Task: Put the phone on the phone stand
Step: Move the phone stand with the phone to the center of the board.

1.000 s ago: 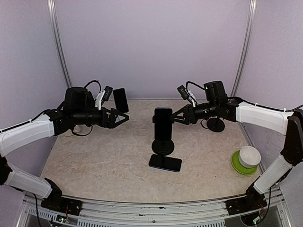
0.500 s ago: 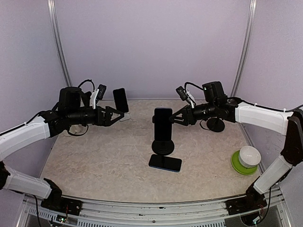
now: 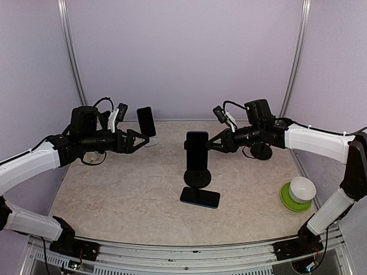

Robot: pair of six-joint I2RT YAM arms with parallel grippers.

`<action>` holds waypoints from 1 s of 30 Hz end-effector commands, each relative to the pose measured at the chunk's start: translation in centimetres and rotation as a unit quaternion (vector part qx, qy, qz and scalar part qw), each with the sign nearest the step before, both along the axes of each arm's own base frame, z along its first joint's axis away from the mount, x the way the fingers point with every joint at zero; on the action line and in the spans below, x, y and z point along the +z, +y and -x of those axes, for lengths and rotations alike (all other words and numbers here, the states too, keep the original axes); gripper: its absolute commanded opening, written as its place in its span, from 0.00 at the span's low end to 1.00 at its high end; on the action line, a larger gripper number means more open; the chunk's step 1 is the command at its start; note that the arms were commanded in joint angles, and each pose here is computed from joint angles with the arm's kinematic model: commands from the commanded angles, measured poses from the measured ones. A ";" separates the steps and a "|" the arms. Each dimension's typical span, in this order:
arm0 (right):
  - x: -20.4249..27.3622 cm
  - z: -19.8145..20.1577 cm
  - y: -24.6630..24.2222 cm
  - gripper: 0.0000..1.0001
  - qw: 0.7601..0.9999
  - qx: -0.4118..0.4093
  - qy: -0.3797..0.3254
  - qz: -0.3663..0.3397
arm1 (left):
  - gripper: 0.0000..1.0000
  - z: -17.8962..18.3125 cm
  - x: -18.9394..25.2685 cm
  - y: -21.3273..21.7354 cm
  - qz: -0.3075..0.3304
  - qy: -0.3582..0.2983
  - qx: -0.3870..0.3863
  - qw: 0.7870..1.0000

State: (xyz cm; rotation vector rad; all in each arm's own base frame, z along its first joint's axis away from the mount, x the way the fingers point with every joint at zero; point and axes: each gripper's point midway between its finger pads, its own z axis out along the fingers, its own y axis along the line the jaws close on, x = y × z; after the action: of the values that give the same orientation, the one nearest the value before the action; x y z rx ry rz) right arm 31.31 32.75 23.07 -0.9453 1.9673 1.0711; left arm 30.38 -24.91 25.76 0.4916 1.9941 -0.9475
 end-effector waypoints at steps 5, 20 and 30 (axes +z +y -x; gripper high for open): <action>-0.7 1.0 0.6 0.15 1.000 0.025 0.015 -0.003 | 0.99 0.3 0.4 0.7 0.002 -0.006 0.005 1.000; 4.8 -1.4 1.7 0.03 0.999 0.009 -0.037 -0.030 | 0.99 0.3 0.1 1.0 0.002 -0.003 0.006 1.000; 5.9 -3.8 1.8 0.00 0.997 -0.030 -0.064 -0.026 | 0.99 0.5 -0.1 1.5 0.000 -0.001 0.012 1.000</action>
State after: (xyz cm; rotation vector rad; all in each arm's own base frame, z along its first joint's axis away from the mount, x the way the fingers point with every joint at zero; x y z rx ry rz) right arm 33.74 33.60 24.18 -0.9132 2.0020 1.0204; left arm 30.20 -23.97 25.56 0.4715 2.0009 -0.9354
